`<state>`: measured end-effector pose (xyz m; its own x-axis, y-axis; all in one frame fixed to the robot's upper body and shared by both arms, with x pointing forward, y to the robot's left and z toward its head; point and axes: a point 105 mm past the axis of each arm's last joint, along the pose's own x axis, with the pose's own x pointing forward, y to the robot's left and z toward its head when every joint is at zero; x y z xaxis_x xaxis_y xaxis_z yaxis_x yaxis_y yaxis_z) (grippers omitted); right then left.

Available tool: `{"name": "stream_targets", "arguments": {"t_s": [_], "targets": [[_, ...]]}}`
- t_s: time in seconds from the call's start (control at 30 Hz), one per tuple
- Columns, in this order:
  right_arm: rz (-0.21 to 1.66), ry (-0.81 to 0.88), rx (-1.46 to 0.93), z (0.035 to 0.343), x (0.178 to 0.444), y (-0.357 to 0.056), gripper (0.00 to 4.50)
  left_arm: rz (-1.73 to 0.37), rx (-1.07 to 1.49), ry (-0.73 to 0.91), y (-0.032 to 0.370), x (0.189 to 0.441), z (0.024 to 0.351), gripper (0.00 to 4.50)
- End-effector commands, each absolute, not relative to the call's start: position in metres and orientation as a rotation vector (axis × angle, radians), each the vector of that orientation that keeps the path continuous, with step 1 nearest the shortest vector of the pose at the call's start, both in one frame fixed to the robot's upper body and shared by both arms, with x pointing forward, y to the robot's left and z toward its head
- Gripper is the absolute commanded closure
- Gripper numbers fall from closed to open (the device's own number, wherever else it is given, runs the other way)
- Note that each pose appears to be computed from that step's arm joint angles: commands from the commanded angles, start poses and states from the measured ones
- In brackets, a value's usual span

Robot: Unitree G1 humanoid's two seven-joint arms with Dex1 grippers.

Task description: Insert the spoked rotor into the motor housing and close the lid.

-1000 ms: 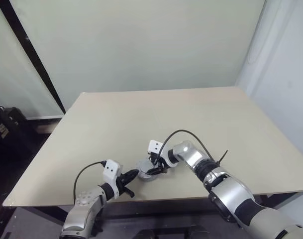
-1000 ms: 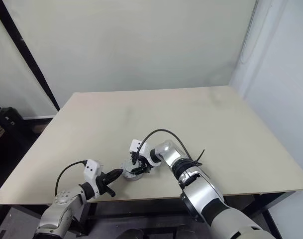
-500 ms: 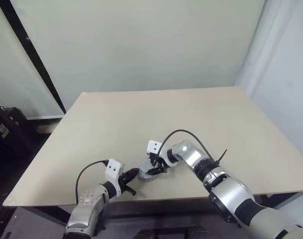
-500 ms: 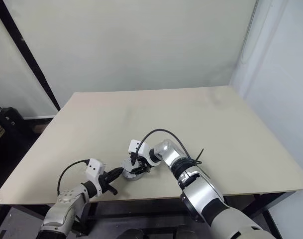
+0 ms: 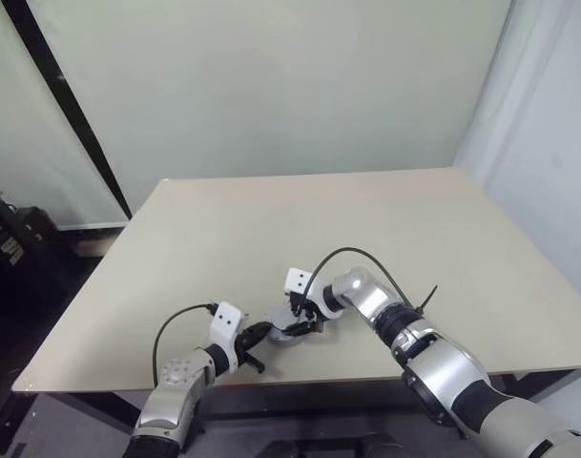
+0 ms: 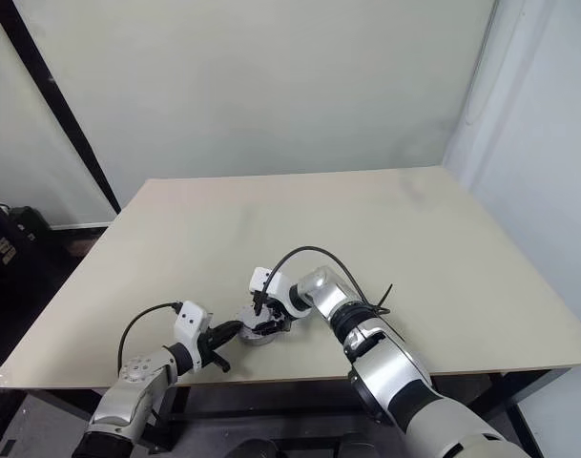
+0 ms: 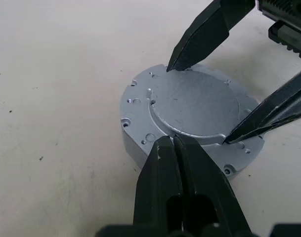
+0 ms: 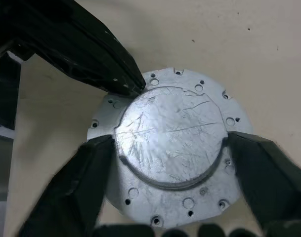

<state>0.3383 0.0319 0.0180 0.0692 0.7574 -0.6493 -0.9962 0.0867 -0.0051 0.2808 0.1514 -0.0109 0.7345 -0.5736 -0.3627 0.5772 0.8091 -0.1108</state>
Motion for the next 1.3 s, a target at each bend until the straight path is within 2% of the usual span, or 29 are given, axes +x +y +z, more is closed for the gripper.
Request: {"name": "stream_targets", "arguments": {"t_s": [0.03, 0.23, 0.4, 0.6, 0.8, 1.03, 1.3], "targets": [[1.452, 0.484, -0.413, 0.048, 0.342, 0.047, 0.02, -0.65, 0.022, 0.418, 0.146, 0.281, -0.016, 4.5], [1.374, 0.466, -0.137, 0.081, 0.358, 0.047, 0.02, -0.658, 0.026, 0.42, 0.144, 0.279, -0.016, 4.5], [1.209, 0.569, 0.125, 0.089, 0.375, 0.024, 0.02, -0.667, 0.025, 0.416, 0.142, 0.279, -0.015, 4.5], [0.98, 0.76, 0.347, 0.066, 0.381, -0.01, 0.02, -0.672, 0.027, 0.417, 0.142, 0.278, -0.016, 4.5], [0.864, 0.902, 0.557, 0.043, 0.37, -0.027, 0.02, -0.676, 0.022, 0.416, 0.14, 0.278, -0.016, 4.5], [0.756, 1.024, 0.768, 0.023, 0.355, -0.026, 0.02, -0.683, 0.022, 0.414, 0.138, 0.279, -0.015, 4.5], [0.739, 1.122, 0.889, 0.008, 0.335, -0.008, 0.02, -0.683, 0.022, 0.412, 0.138, 0.279, -0.015, 4.5]]}}
